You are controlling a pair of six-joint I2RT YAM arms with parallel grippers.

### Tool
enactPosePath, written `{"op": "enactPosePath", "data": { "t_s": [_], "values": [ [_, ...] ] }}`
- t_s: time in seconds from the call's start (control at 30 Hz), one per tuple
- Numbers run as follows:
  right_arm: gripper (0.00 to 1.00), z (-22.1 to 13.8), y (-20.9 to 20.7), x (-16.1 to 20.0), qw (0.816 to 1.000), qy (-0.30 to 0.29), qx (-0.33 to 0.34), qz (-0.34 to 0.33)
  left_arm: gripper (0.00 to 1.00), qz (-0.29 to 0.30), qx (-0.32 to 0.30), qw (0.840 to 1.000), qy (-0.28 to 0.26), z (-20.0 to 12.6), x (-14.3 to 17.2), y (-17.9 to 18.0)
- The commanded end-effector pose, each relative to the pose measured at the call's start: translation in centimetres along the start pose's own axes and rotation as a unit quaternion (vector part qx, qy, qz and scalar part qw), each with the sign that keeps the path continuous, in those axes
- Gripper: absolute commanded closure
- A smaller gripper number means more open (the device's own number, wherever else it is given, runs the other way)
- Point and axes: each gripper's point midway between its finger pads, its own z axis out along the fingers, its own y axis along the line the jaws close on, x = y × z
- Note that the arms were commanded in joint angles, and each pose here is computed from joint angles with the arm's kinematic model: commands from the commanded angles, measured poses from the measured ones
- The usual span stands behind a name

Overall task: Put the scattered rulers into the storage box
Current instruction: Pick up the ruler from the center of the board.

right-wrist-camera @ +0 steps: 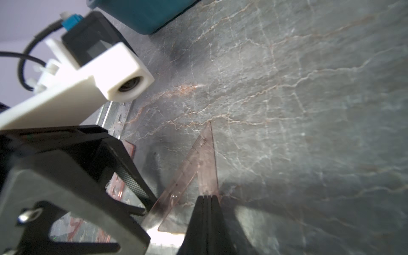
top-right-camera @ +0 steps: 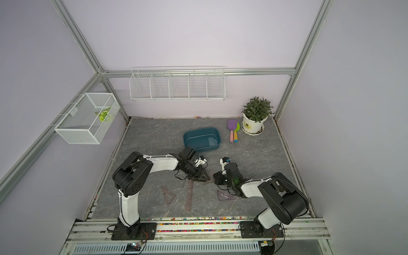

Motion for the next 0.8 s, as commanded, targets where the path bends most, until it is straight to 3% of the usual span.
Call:
{"op": "enactPosePath", "data": {
  "t_s": [0.0,0.23,0.5,0.77],
  "values": [
    [1.0,-1.1,-6.0,8.3,0.985,0.132,0.106,0.042,0.72,-0.057,-0.083,0.995,0.023,1.9,1.9,5.6],
    [1.0,-1.4,-5.7,8.2,0.986,0.128,0.103,0.041,0.94,-0.054,-0.088,0.994,0.022,2.3,1.3,5.6],
    [1.0,-3.0,-4.6,5.5,0.989,0.098,0.104,0.024,1.0,-0.035,-0.077,0.996,0.003,0.8,0.9,3.3],
    [1.0,-5.9,-3.5,1.0,0.994,0.034,0.105,0.016,1.0,0.024,-0.024,0.998,-0.054,-4.2,-1.7,-4.8]
  ]
}}
